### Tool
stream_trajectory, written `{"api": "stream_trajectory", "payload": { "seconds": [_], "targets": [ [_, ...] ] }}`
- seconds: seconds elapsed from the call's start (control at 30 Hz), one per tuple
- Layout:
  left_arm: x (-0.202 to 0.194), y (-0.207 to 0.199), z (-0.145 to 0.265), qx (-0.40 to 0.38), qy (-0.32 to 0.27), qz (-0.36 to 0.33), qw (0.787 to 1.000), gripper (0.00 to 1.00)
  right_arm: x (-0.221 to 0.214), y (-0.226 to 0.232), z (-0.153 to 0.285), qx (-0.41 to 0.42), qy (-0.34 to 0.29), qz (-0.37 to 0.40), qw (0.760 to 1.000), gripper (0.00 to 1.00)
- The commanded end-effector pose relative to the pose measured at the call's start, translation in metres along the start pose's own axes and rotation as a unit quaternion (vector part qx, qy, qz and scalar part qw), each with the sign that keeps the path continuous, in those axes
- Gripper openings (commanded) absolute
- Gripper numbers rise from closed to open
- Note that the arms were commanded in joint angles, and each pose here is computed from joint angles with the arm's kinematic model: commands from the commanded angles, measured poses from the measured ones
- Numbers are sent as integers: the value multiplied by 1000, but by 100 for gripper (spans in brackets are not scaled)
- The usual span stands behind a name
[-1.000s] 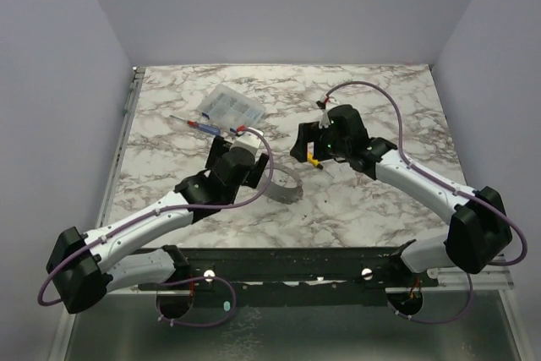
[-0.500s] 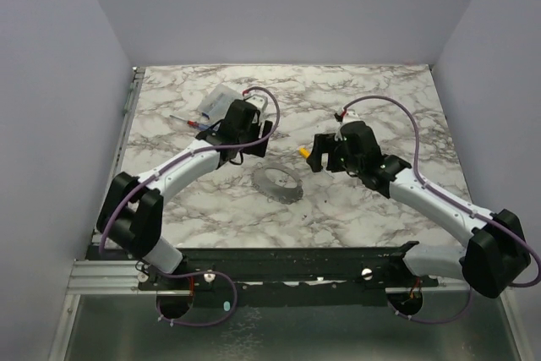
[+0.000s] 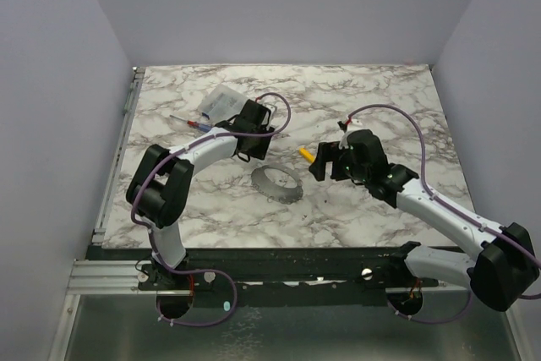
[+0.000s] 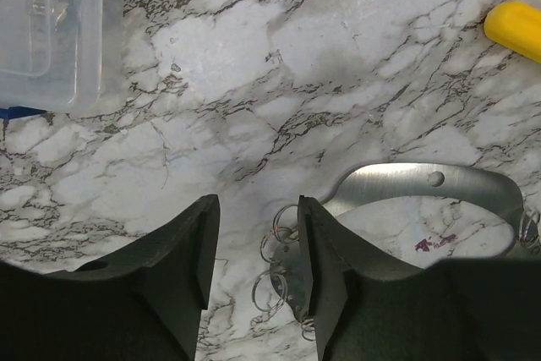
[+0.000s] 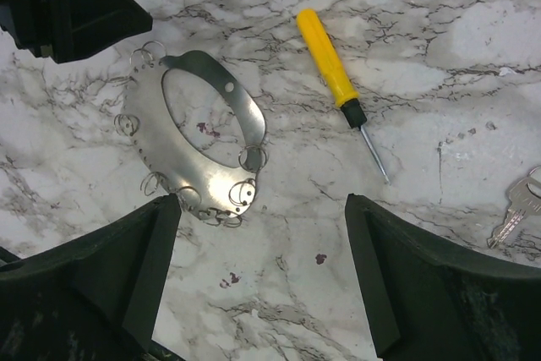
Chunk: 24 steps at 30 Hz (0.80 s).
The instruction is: Put the keys on the keyring
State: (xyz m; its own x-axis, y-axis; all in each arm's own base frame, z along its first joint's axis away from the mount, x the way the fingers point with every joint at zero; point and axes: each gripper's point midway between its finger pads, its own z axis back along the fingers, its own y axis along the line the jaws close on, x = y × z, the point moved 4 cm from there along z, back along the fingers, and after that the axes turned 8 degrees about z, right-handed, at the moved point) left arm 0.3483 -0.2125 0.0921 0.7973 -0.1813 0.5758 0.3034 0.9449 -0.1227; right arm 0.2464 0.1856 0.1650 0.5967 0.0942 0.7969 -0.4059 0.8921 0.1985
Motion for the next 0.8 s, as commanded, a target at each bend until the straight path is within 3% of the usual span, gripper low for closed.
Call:
{"api": "stream_trajectory", "payload": {
  "seconds": [0.0, 0.77],
  "targets": [
    [-14, 2, -6, -9, 29, -8, 1000, 46, -4, 6, -2, 23, 5, 1, 1000, 89],
    [-31, 0, -18, -21, 72, -9, 997, 31, -6, 8, -7, 26, 18, 1, 999, 89]
  ]
}}
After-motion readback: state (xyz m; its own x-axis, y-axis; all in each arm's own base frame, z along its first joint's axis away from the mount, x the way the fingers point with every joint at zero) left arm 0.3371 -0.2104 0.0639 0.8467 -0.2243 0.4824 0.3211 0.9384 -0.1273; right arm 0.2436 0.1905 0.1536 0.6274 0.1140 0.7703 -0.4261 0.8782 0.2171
